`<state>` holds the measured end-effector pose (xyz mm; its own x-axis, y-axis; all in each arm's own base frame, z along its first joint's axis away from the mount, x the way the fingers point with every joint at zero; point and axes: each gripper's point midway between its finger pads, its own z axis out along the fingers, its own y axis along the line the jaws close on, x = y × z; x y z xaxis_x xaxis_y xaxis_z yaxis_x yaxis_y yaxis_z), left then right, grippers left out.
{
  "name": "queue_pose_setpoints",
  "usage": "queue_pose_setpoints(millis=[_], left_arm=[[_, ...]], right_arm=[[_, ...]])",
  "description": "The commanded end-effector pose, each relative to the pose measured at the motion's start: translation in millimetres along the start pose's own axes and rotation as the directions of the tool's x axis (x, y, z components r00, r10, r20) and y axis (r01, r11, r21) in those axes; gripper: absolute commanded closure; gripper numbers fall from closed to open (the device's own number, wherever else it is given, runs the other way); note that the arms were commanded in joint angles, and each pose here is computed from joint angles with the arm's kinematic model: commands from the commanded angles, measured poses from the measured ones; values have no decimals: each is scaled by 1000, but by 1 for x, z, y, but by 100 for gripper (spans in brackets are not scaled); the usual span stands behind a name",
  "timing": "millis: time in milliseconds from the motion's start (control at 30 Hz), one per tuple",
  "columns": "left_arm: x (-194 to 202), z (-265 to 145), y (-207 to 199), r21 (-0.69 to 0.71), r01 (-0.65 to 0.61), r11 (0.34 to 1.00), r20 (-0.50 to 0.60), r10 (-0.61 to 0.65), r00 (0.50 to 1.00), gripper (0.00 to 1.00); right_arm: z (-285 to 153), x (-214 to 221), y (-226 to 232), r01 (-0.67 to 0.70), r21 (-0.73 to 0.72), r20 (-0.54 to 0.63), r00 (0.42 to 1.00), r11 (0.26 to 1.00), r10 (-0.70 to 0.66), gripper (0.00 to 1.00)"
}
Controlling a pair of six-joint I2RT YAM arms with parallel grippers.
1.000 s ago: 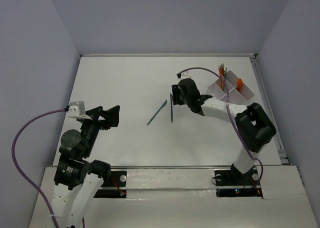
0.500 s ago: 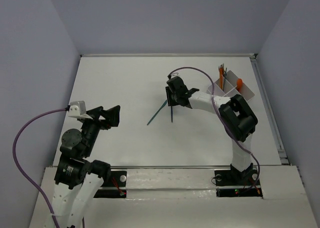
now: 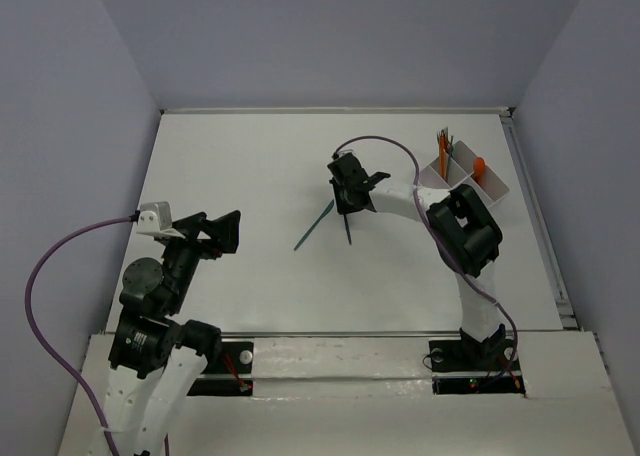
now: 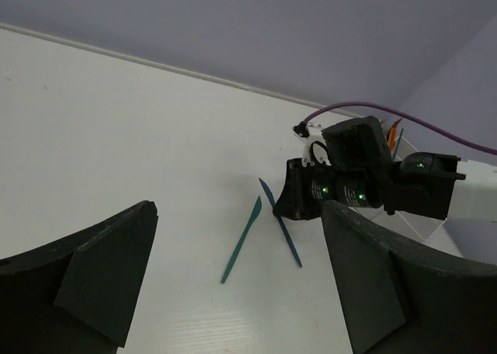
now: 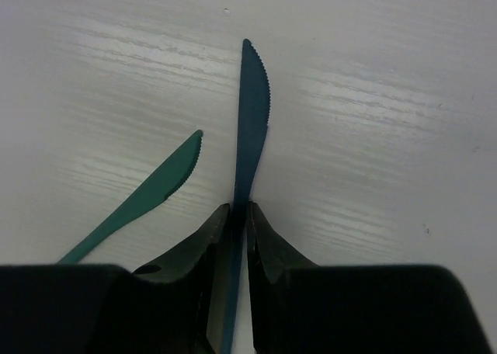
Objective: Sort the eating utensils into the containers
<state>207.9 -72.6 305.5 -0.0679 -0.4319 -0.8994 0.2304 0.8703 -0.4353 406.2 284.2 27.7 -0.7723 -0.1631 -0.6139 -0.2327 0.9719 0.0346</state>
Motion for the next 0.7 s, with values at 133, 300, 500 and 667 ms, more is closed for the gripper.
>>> queue_pose_setpoints(millis=[133, 300, 500, 667], left_arm=[[-8, 1, -4, 23, -12, 1000, 38, 11, 999, 1], [-10, 0, -5, 27, -11, 1000, 43, 9, 999, 1], [-10, -1, -5, 27, -10, 1000, 47, 9, 999, 1], [-10, 0, -5, 26, -10, 1000, 45, 9, 999, 1]], right_arm=[[-18, 40, -15, 99, 13, -136, 986, 995, -97, 86], [-22, 50, -18, 82, -35, -158, 984, 996, -86, 75], [-26, 47, -22, 89, -37, -147, 985, 995, -93, 93], [-60, -4, -37, 12, -27, 80, 997, 1000, -10, 93]])
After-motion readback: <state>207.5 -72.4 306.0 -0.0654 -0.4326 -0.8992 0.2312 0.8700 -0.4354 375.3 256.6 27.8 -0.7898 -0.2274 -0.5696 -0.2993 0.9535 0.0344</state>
